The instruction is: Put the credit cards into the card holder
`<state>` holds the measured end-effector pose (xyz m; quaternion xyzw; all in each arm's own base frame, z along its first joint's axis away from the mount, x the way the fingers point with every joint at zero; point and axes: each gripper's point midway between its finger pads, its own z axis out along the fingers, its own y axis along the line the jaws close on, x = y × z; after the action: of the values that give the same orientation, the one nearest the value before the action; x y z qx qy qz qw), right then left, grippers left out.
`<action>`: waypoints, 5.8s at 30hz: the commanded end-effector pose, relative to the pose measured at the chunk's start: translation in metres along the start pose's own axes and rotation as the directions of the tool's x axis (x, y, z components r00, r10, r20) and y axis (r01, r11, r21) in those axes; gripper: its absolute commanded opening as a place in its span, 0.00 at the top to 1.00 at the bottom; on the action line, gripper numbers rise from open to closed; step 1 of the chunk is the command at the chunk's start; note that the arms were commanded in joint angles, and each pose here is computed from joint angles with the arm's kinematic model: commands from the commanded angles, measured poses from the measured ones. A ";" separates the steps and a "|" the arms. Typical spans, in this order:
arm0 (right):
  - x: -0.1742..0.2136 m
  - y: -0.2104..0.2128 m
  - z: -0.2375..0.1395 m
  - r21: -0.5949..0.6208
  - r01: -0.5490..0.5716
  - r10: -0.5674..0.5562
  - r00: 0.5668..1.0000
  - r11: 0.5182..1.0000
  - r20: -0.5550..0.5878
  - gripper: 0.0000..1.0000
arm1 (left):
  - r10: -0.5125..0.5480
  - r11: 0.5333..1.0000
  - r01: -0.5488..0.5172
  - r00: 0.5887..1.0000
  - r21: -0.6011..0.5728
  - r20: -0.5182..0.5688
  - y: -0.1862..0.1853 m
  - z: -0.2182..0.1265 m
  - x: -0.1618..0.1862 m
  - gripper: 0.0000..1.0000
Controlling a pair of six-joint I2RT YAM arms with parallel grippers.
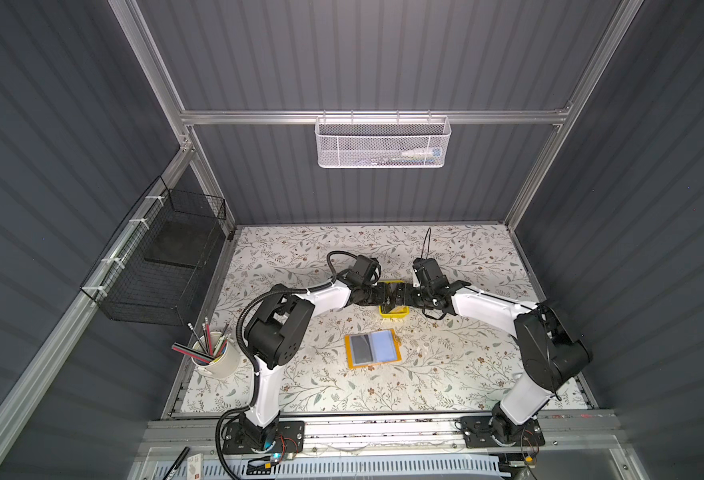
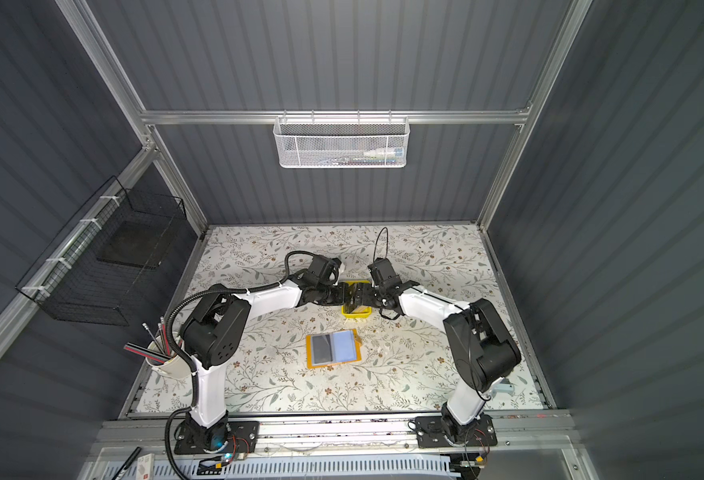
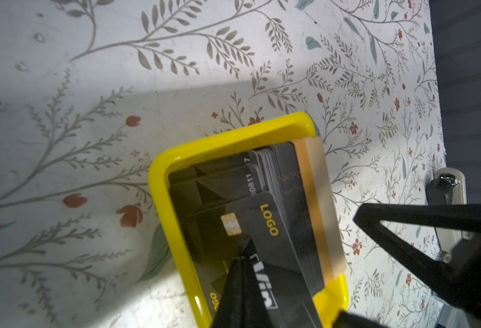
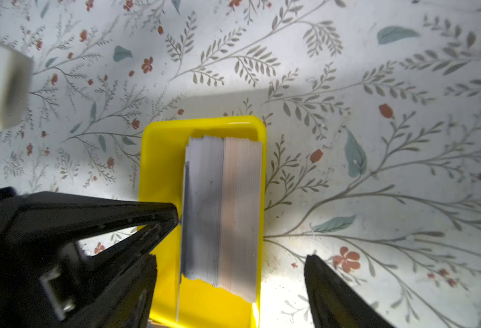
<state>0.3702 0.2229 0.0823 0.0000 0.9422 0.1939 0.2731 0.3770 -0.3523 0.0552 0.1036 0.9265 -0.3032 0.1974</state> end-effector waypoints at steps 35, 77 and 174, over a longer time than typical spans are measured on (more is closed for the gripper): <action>0.030 0.031 0.013 -0.030 -0.071 0.066 0.989 0.997 -0.134 0.82 | -0.020 1.000 0.020 1.000 0.002 -0.013 0.000 0.002 0.009 0.98; 0.073 0.052 -0.131 -0.490 -0.075 0.136 0.986 0.869 0.091 0.98 | -0.142 0.832 0.099 0.989 0.545 0.037 -0.082 -0.148 0.083 0.69; 0.173 0.020 -0.025 0.045 0.019 -0.010 0.979 0.999 -0.202 0.67 | -0.336 0.906 0.329 0.942 0.267 -0.022 0.015 -0.119 0.159 1.00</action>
<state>0.2078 0.2511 0.0223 -0.0184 0.9673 0.1781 0.1795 0.1983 -0.2610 0.0721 -0.0227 0.8744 -0.4650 0.1365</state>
